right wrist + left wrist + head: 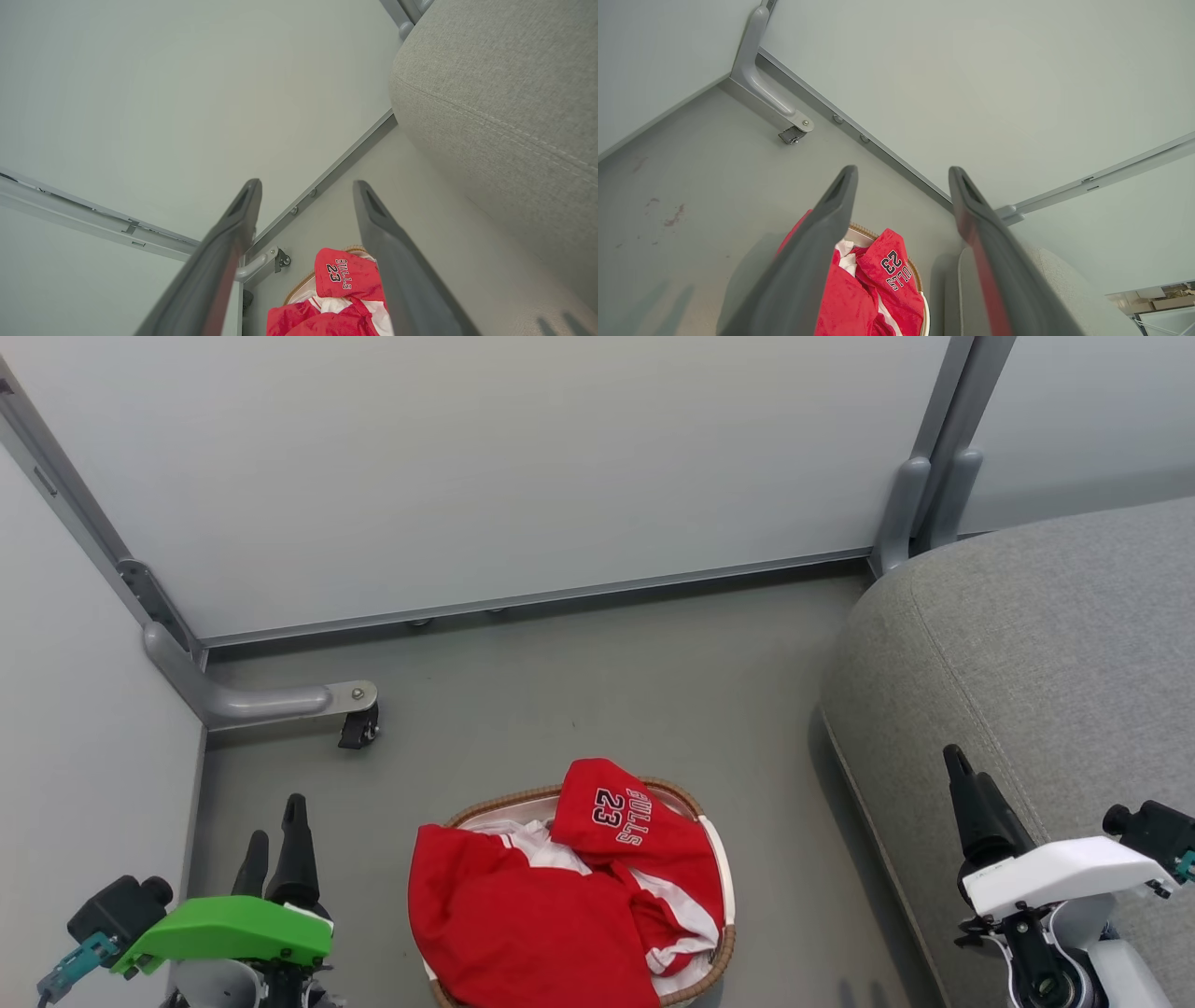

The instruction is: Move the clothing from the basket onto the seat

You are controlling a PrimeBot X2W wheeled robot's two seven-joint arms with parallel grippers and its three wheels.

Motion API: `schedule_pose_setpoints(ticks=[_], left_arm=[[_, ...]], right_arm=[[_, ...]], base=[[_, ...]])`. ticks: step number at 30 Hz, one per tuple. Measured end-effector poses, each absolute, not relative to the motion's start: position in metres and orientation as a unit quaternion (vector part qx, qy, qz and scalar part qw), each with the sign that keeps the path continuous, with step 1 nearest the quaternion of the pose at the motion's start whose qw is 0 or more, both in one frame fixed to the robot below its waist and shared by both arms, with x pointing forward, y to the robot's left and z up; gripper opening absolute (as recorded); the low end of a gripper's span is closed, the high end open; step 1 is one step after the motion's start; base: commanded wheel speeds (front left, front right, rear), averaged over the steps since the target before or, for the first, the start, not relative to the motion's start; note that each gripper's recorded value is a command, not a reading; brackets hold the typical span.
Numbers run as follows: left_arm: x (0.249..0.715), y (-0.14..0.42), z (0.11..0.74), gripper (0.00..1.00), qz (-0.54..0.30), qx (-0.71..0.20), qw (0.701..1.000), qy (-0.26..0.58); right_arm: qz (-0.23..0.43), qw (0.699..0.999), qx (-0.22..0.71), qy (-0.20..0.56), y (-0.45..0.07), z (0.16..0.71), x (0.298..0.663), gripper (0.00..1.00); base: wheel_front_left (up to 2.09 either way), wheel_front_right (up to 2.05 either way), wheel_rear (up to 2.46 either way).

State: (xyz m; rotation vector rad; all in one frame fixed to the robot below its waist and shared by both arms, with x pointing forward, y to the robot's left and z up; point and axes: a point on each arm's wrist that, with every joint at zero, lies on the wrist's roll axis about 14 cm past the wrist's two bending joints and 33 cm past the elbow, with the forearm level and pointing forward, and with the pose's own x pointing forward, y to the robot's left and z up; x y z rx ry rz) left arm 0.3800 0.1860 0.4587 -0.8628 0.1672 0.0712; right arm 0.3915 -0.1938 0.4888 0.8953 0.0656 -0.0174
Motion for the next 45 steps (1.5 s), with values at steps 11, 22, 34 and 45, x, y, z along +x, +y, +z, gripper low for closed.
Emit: schedule_pose_setpoints(ticks=[11, 22, 34, 45], left_arm=[[0.38, 0.181, 0.455, 1.0, 0.027, -0.333, 0.938, 0.091], [0.378, 0.174, 0.453, 1.0, 0.008, -0.253, 0.963, 0.094], [0.379, 0.168, 0.453, 1.0, -0.006, -0.18, 0.98, 0.089], [0.379, 0.161, 0.454, 1.0, -0.023, -0.124, 0.989, 0.079]], right_arm=[[0.003, 0.935, 0.353, 0.027, -0.192, 0.492, 0.392, 1.0], [0.014, 0.959, 0.282, 0.023, -0.189, 0.493, 0.393, 1.0], [0.028, 0.977, 0.211, 0.018, -0.185, 0.493, 0.394, 1.0], [0.04, 0.987, 0.154, 0.015, -0.183, 0.492, 0.393, 1.0]], base=[[0.0, 0.0, 0.0], [0.0, 0.0, 0.0], [0.0, 0.0, 0.0], [0.0, 0.0, 0.0]])
